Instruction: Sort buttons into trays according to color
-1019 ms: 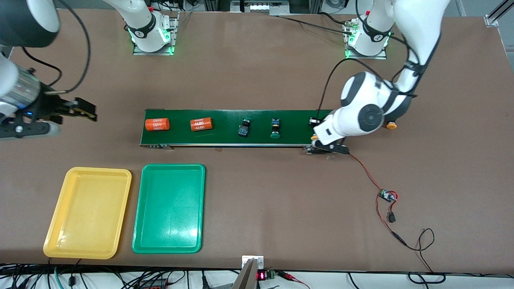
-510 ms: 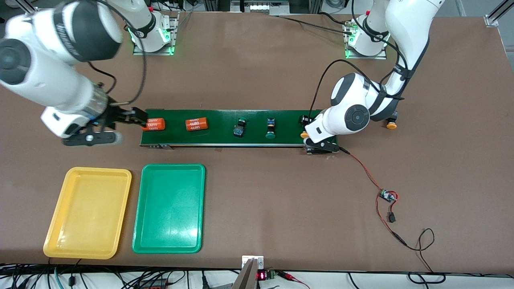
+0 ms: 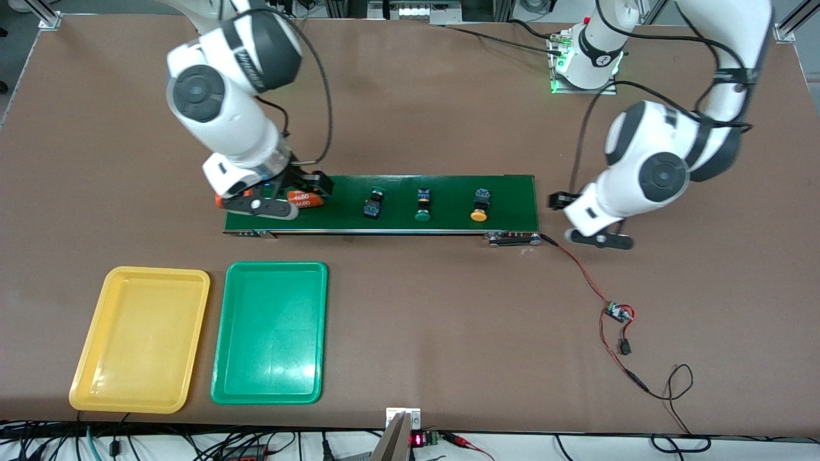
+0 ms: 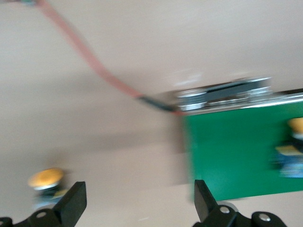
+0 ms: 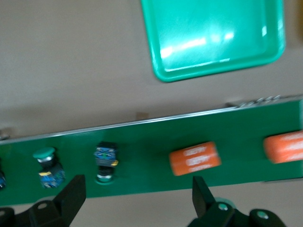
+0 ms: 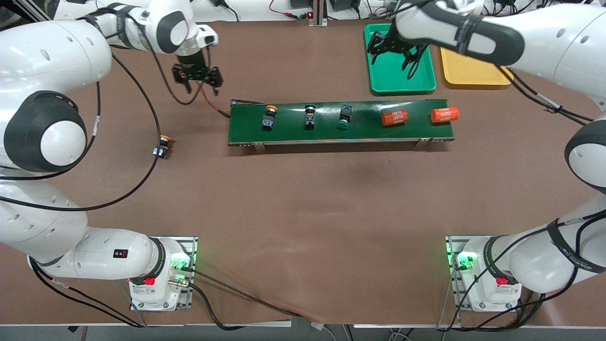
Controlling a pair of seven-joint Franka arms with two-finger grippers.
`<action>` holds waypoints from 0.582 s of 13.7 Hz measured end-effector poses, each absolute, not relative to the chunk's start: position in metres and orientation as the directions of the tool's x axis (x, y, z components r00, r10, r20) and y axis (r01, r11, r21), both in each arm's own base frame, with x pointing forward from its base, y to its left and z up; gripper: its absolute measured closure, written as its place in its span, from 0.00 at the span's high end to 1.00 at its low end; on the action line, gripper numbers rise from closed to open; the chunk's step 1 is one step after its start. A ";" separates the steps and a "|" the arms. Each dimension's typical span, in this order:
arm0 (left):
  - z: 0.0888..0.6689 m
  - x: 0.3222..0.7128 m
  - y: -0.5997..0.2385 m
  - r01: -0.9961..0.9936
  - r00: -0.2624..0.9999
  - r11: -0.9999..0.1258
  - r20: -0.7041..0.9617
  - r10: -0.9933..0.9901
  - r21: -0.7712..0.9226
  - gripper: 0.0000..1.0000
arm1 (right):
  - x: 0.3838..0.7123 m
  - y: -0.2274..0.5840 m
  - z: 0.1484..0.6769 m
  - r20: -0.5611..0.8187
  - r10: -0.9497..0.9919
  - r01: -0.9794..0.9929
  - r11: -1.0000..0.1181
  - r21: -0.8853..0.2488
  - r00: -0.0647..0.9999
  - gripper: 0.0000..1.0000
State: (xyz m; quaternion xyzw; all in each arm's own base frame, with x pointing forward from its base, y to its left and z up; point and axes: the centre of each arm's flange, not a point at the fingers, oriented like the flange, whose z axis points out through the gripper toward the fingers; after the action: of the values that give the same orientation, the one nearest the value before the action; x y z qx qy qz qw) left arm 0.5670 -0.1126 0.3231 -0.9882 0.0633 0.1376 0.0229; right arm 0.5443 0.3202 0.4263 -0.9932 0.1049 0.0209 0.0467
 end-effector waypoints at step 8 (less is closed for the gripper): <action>0.233 0.510 0.007 -0.227 0.835 -0.969 -0.532 -0.142 -0.097 1.00 | 0.523 0.371 0.327 -0.119 -0.327 -0.331 -0.943 -0.016 0.938 1.00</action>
State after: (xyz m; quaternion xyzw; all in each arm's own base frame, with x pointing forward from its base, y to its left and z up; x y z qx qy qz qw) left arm 0.5102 0.0072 0.2333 -0.9546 0.0965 0.2707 0.0783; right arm 0.5234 0.3705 0.3267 -0.9841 0.1671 0.0576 0.0181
